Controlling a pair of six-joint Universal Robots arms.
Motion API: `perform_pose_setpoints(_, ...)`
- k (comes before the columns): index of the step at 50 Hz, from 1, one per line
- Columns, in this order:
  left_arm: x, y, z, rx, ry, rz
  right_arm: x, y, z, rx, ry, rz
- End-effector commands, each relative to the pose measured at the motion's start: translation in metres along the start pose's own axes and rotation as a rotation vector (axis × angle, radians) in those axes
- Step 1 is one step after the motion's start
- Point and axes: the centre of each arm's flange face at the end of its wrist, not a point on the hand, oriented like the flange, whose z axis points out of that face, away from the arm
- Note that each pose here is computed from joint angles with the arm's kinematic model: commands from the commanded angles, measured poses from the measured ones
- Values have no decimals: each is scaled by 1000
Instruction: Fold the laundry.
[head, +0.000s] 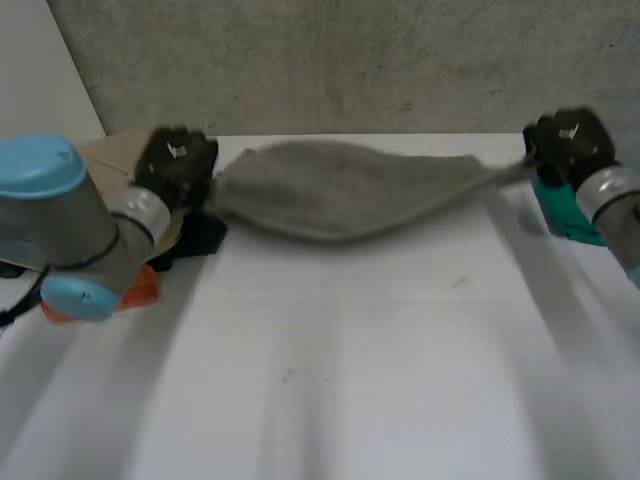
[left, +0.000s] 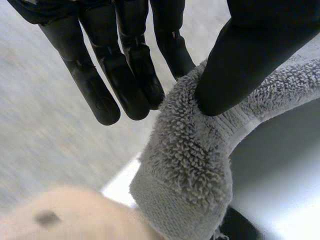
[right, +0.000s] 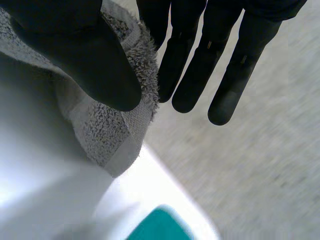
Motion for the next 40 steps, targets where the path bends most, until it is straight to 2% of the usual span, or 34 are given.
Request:
perform_pose_setpoints(1,23,21,-49,-278,112,-2,-15,28,-36,-259,-141,-84)
perform_pose_setpoints(6,27,18,-92,-431,178,4,-10,24,-79,-460,-270,-158)
perform_pose_setpoints(10,33,3,-138,-544,260,25,0,18,-135,-690,-448,-237)
perform_pose_setpoints(13,38,-2,-169,-644,346,62,3,10,-163,-755,-569,-280)
perform_pose_setpoints(17,43,-3,-188,-724,453,123,14,8,-167,-732,-541,-332)
perform_pose_setpoints(21,40,-2,-168,-662,443,189,17,17,-154,-709,-488,-299)
perform_pose_setpoints(24,38,1,-147,-612,402,196,14,25,-142,-687,-448,-276)
perform_pose_setpoints(33,28,5,-43,-383,140,191,0,45,-71,-489,-215,-182)
perform_pose_setpoints(40,31,17,3,-327,74,207,-2,53,-33,-369,-66,-190)
